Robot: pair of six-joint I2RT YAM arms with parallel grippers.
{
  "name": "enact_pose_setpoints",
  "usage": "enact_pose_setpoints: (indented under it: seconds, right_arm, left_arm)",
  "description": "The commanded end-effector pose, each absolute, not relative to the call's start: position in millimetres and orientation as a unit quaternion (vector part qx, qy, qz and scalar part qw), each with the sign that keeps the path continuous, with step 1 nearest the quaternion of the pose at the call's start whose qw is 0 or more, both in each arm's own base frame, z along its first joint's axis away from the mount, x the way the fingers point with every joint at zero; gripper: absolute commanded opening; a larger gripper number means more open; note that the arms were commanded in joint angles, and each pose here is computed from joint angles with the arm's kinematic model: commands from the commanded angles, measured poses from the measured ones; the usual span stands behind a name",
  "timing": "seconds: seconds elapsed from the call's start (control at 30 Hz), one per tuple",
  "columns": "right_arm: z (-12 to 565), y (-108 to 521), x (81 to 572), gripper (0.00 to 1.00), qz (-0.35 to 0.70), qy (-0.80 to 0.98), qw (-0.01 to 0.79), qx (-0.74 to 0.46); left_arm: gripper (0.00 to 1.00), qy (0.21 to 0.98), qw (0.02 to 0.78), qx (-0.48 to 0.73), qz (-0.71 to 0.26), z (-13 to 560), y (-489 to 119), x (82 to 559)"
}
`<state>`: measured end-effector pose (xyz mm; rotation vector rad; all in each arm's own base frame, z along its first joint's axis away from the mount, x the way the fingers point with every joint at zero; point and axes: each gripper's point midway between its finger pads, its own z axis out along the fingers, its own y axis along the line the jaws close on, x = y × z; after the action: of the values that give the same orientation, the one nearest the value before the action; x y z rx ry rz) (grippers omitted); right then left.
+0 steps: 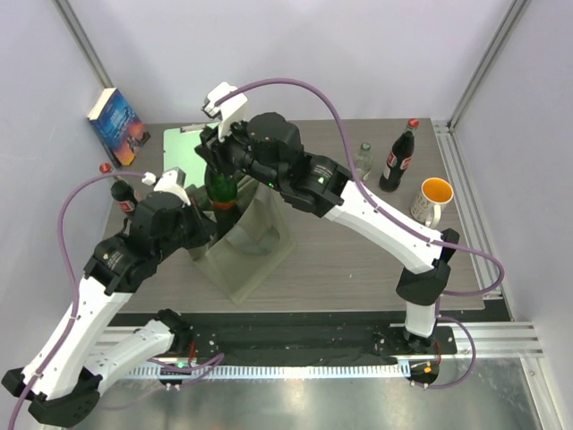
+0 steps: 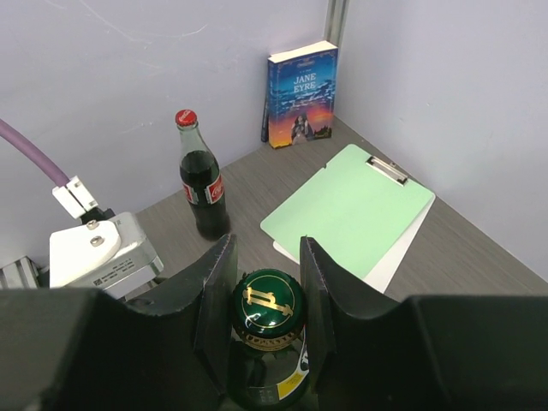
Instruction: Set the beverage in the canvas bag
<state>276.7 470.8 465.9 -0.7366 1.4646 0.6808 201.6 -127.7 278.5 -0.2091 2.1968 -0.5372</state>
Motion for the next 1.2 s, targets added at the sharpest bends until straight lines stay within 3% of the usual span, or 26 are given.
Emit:
enact_pose_setpoints:
  seconds: [0.0, 0.23, 0.53, 0.7, 1.17]
  right_arm:
    - [543.4, 458.8, 263.2, 0.01, 0.361, 0.572, 0.686, -0.269]
    - [568.6, 451.4, 253.3, 0.01, 0.385, 0.55, 0.693, -0.262]
    - [562.7, 454.9, 253.8, 0.01, 0.385, 0.553, 0.689, -0.267]
    - [532.3, 459.0, 257.3, 0.01, 0.369, 0.577, 0.673, -0.28]
    - [449.5, 417.8, 301.4, 0.01, 0.157, 0.635, 0.691, -0.307]
  left_arm:
    - [0.0, 0.872, 0.431, -0.088, -0.214, 280.7, -126.0, 203.1]
    - [0.0, 0.872, 0.432, -0.088, -0.212, 280.2, -126.4, 205.4]
    - [0.0, 0.872, 0.432, -0.089, -0.212, 279.3, -126.6, 205.5]
    - [0.0, 0.868, 0.439, -0.091, -0.212, 285.3, -122.8, 202.8]
    - [0.0, 0.869, 0.438, -0.091, -0.211, 288.1, -118.4, 196.2]
